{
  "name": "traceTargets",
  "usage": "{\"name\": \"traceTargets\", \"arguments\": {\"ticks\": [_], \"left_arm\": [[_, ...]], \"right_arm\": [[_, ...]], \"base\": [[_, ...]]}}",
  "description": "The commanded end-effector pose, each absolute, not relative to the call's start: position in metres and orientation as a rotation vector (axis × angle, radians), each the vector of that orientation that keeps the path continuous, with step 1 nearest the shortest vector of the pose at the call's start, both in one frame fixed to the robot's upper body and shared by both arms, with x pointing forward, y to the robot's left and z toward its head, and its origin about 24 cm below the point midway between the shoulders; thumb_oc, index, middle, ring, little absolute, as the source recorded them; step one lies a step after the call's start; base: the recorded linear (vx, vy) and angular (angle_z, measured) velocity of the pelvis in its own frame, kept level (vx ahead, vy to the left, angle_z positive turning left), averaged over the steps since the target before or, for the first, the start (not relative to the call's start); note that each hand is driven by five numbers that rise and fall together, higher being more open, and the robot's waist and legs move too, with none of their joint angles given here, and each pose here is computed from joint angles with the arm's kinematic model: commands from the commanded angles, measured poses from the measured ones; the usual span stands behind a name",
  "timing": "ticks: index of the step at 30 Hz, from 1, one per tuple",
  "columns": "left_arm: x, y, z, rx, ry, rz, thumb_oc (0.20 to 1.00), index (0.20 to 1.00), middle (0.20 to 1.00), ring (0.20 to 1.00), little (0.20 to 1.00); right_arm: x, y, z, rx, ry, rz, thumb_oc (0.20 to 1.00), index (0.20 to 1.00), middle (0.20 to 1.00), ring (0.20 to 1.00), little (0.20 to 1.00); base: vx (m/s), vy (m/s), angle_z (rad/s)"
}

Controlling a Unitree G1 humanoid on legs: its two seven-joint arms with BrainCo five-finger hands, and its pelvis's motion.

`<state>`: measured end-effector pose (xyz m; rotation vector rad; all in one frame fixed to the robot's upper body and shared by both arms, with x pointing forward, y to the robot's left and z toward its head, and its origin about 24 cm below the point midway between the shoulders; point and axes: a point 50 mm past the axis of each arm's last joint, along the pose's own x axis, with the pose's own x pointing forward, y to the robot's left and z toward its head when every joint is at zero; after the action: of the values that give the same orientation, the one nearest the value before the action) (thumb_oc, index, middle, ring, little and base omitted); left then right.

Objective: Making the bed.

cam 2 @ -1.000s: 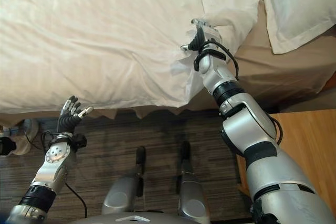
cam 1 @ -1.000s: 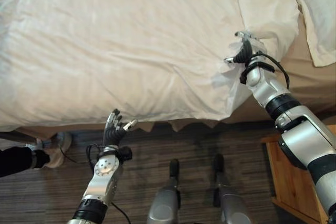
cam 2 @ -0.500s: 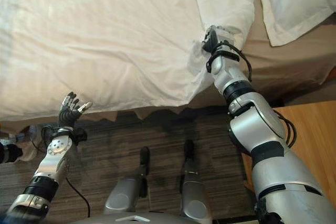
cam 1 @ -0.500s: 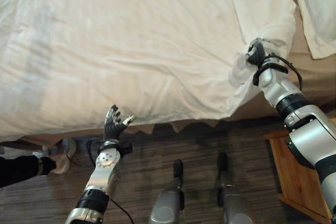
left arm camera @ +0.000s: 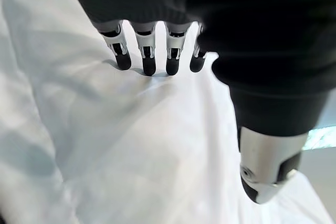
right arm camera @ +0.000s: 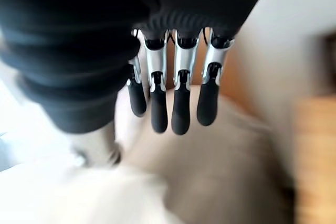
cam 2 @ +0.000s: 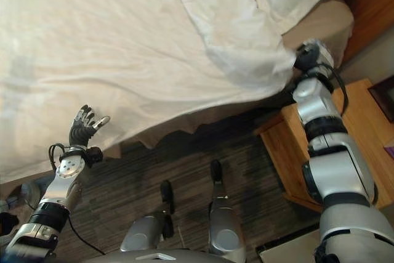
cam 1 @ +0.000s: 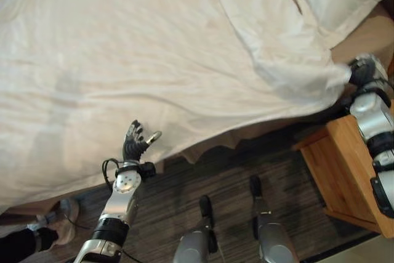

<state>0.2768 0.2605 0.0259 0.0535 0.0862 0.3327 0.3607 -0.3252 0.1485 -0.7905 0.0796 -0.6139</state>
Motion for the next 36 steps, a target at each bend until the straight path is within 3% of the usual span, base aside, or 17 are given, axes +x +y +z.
{"name": "traceTargets", "arguments": {"ticks": [1,9,11,15,18,19,21,23,28,36], "left_arm": [[0.284,0.262,0.029,0.069,0.068,0.342,1.0,1.0,1.0,1.0,1.0],[0.276,0.248,0.011,0.04,0.135,0.325,1.0,1.0,1.0,1.0,1.0],[0.275,0.244,0.008,0.045,0.147,0.308,1.0,1.0,1.0,1.0,1.0],[0.273,0.245,0.006,0.021,0.16,0.317,1.0,1.0,1.0,1.0,1.0],[0.272,0.248,0.006,0.016,0.166,0.317,1.0,1.0,1.0,1.0,1.0],[0.274,0.251,0.009,0.021,0.157,0.325,1.0,1.0,1.0,1.0,1.0],[0.276,0.253,0.012,0.029,0.148,0.331,1.0,1.0,1.0,1.0,1.0],[0.277,0.259,0.021,0.032,0.114,0.349,1.0,1.0,1.0,1.0,1.0],[0.271,0.256,0.02,-0.019,0.111,0.324,1.0,1.0,1.0,1.0,1.0],[0.269,0.251,0.018,-0.069,0.106,0.297,1.0,1.0,1.0,1.0,1.0]], "right_arm": [[0.345,-0.324,0.11,-0.734,0.129,-0.591,1.0,1.0,1.0,1.0,1.0],[0.288,-0.313,0.006,-0.632,0.42,-0.531,1.0,1.0,1.0,1.0,1.0],[0.258,-0.321,-0.03,-0.656,0.611,-0.54,1.0,1.0,1.0,1.0,1.0],[0.251,-0.339,-0.028,-0.63,0.661,-0.611,1.0,1.0,1.0,1.0,1.0],[0.267,-0.349,-0.004,-0.57,0.577,-0.666,1.0,1.0,1.0,1.0,1.0],[0.287,-0.346,0.021,-0.444,0.439,-0.69,0.2,0.2,0.2,0.2,0.2],[0.299,-0.34,0.039,-0.357,0.331,-0.694,0.2,0.2,0.2,0.2,0.2],[0.326,-0.305,0.078,0.013,0.048,-0.602,0.2,0.2,0.2,0.2,0.2],[0.352,-0.264,0.119,0.622,-0.207,-0.437,0.2,0.2,0.2,0.2,0.2],[0.38,-0.232,0.183,0.866,-0.4,-0.301,0.2,0.2,0.2,0.2,0.2]], "base": [[0.05,-0.027,-0.1],[0.04,-0.028,-0.04],[0.05,-0.055,0.2],[0.04,-0.027,0.11],[0.04,-0.017,-0.01],[0.06,-0.01,0.01],[0.03,-0.002,-0.01],[0.06,-0.014,-0.01],[0.04,-0.008,0.07],[0.02,-0.008,0.11]]}}
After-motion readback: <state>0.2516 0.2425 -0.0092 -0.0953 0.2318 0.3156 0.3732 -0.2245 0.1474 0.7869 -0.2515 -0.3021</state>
